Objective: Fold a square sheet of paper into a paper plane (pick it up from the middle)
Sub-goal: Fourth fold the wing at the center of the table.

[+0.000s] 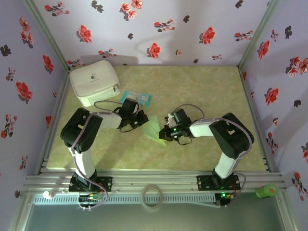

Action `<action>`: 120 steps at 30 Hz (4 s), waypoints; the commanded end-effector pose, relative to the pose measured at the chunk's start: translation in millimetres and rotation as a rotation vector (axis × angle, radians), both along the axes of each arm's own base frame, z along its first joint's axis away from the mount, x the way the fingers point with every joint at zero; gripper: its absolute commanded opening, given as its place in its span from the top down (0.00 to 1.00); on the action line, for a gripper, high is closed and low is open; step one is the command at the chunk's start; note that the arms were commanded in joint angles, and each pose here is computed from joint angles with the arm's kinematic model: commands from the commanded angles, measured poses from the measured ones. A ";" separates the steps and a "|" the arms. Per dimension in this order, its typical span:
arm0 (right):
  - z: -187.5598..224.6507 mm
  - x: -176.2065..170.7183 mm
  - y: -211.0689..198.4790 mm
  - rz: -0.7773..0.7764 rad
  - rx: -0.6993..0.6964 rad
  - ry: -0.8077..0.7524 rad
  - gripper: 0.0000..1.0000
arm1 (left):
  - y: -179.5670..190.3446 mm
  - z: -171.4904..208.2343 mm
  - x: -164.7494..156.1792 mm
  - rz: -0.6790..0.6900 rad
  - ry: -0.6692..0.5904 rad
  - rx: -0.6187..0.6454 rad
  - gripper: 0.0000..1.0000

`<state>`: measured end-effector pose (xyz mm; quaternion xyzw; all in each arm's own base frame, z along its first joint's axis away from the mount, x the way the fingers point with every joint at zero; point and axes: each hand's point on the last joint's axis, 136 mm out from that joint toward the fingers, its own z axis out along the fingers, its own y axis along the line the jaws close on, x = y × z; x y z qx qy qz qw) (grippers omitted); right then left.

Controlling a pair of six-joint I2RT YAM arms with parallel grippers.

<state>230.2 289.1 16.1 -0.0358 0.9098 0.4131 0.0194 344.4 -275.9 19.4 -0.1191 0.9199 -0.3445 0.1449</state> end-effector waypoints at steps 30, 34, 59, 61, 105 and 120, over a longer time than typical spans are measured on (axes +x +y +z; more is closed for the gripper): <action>-34.4 -17.7 -31.4 -0.017 -0.169 0.164 0.99 | -63.8 32.1 -44.4 -0.154 -0.012 -0.008 0.92; -33.3 -19.8 -31.6 -0.019 -0.163 0.169 0.99 | -55.7 6.4 -49.9 -0.146 0.016 0.033 0.92; 40.9 17.9 -4.6 -0.131 0.005 0.076 0.97 | -18.6 -32.9 -72.0 -0.141 0.059 0.109 0.93; 40.2 17.2 1.0 -0.116 0.008 0.074 0.97 | -18.6 -32.3 -71.8 -0.143 0.055 0.107 0.93; -11.6 -40.6 -28.4 -0.017 -0.177 0.148 0.95 | -3.4 -44.1 -69.9 -0.099 0.089 0.125 0.94; 18.0 -58.8 -47.3 -0.035 -0.148 0.097 0.94 | -2.6 -42.8 -72.3 -0.099 0.098 0.120 0.94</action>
